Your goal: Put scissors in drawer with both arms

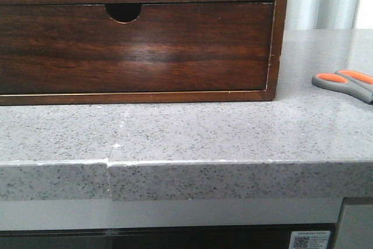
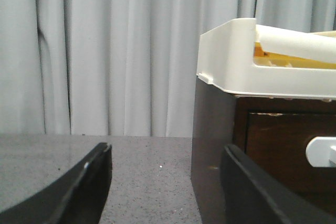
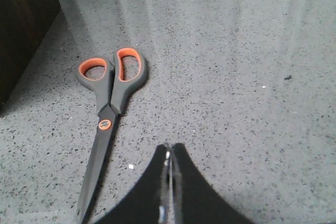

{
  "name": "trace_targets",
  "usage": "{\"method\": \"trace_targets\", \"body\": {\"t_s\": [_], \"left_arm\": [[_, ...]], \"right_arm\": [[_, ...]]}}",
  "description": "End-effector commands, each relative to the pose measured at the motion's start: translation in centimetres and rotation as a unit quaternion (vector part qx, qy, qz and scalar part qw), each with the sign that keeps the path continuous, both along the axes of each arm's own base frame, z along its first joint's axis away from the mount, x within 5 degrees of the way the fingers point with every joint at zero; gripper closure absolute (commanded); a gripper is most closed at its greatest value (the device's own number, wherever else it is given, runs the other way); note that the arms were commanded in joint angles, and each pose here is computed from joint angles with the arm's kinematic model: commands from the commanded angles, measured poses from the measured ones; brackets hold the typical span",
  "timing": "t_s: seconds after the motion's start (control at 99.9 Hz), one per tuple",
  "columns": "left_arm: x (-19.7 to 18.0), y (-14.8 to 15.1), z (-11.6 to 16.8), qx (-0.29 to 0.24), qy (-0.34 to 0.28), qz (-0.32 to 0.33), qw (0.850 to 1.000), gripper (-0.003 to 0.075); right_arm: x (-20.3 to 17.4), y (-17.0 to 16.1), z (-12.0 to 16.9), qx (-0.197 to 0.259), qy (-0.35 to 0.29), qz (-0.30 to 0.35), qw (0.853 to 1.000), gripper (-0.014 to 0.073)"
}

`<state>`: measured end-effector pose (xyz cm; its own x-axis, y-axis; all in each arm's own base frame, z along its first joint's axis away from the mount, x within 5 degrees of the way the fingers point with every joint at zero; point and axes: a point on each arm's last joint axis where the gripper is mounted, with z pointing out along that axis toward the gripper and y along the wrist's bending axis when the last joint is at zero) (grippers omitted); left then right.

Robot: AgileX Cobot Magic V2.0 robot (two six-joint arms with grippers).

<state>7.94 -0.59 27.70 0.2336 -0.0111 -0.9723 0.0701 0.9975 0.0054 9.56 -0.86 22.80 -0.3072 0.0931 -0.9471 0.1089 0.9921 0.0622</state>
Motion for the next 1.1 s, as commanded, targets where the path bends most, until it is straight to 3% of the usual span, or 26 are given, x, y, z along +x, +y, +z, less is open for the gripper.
{"method": "trace_targets", "body": {"t_s": [0.0,0.09,0.19,0.33,0.47,0.571,0.811,1.091], "left_arm": [[0.1,-0.6,1.9,0.076,-0.052,-0.013,0.996,0.0323],[0.5,-1.5,2.5,0.157,-0.057,-0.039,0.985,0.0343],[0.9,-2.4,3.4,0.208,-0.067,-0.072,0.973,0.0343],[2.0,-4.0,4.3,0.303,-0.075,-0.122,0.942,0.0343],[3.5,-5.6,4.8,0.398,-0.076,-0.159,0.9,0.0343],[4.6,-6.6,5.1,0.474,-0.083,-0.177,0.858,0.0343],[7.2,-9.0,5.9,0.559,-0.081,-0.204,0.799,0.0343],[10.2,-11.7,5.1,0.634,-0.051,-0.212,0.742,0.0344]], "right_arm": [[0.5,-0.1,1.8,-0.005,-0.05,-0.005,0.999,0.0656],[0.5,-0.1,1.8,-0.005,-0.049,-0.005,0.999,0.0656],[0.5,-0.1,1.8,-0.005,-0.049,-0.005,0.999,0.0656],[0.5,-0.1,1.8,-0.005,-0.047,-0.005,0.999,0.0656],[0.5,-0.1,1.8,-0.004,-0.047,-0.004,0.999,0.0656],[0.5,-0.1,1.7,-0.004,-0.046,-0.003,0.999,0.0656],[0.5,-0.1,1.7,-0.004,-0.044,-0.003,0.999,0.0656],[0.5,-0.1,1.7,-0.004,-0.044,-0.003,0.999,0.0656]]}}
